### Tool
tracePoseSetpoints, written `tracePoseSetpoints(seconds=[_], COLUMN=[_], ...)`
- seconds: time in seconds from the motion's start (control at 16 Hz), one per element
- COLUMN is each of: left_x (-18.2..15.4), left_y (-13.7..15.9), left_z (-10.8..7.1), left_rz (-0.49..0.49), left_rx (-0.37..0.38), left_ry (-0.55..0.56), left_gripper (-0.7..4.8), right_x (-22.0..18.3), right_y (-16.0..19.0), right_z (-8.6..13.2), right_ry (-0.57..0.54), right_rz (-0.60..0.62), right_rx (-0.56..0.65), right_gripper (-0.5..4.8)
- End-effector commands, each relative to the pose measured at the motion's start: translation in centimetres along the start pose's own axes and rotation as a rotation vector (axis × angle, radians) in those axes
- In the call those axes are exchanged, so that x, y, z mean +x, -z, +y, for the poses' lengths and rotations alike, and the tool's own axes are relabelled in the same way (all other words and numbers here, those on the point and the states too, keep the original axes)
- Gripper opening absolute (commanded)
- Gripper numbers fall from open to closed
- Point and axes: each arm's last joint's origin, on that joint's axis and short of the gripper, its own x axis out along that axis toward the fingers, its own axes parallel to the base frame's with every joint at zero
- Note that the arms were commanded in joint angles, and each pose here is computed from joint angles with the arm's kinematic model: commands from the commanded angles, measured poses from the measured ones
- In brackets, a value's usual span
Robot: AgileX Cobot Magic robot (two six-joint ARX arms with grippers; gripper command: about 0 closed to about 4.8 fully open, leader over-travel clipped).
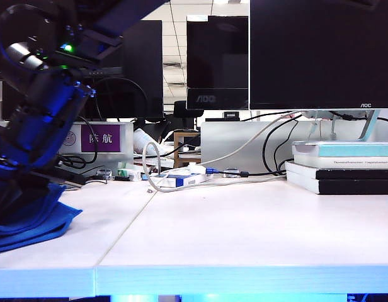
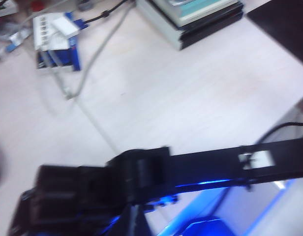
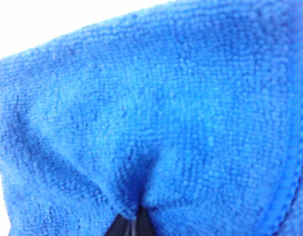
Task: Wipe the table from right to left using the rag.
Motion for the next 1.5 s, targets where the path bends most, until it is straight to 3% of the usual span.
tracePoseSetpoints(seconds=[0.06,0.31,0.63,0.69,0.81,0.88,1.0,1.5], left_x=[-0.3,0.6,1.5,1.5,1.4,1.3,1.3,1.4], left_y=[0.8,2.1,3.0,3.0,3.1,3.1,3.1,2.9], left_z=[0.4,1.2,1.6,1.6,1.7,1.7,1.7,1.8], left_rz=[0.096,0.233,0.299,0.306,0.317,0.320,0.324,0.311], left_rx=[-0.023,-0.065,-0.070,-0.064,-0.054,-0.050,-0.037,-0.023], left_ry=[-0.193,-0.376,-0.388,-0.418,-0.463,-0.462,-0.459,-0.458], left_gripper=[-0.05,-0.05,-0.05,-0.05,-0.05,-0.05,-0.05,-0.05], right_x=[0.7,0.6,0.5,0.3,-0.2,-0.4,-1.2,-5.8], right_y=[0.5,0.6,0.7,0.6,0.5,0.4,0.1,-0.9], right_z=[0.0,-0.3,-0.4,-0.5,-0.5,-0.4,-0.2,0.2], right_ry=[0.003,0.010,-0.013,-0.041,-0.059,-0.061,-0.065,-0.066], right_rz=[0.033,0.047,0.061,0.065,0.065,0.061,0.039,-0.016], right_rx=[-0.001,0.008,0.015,0.019,0.022,0.020,0.014,0.011], right_gripper=[-0.01,-0.01,0.00,0.12,1.31,1.58,1.81,1.80])
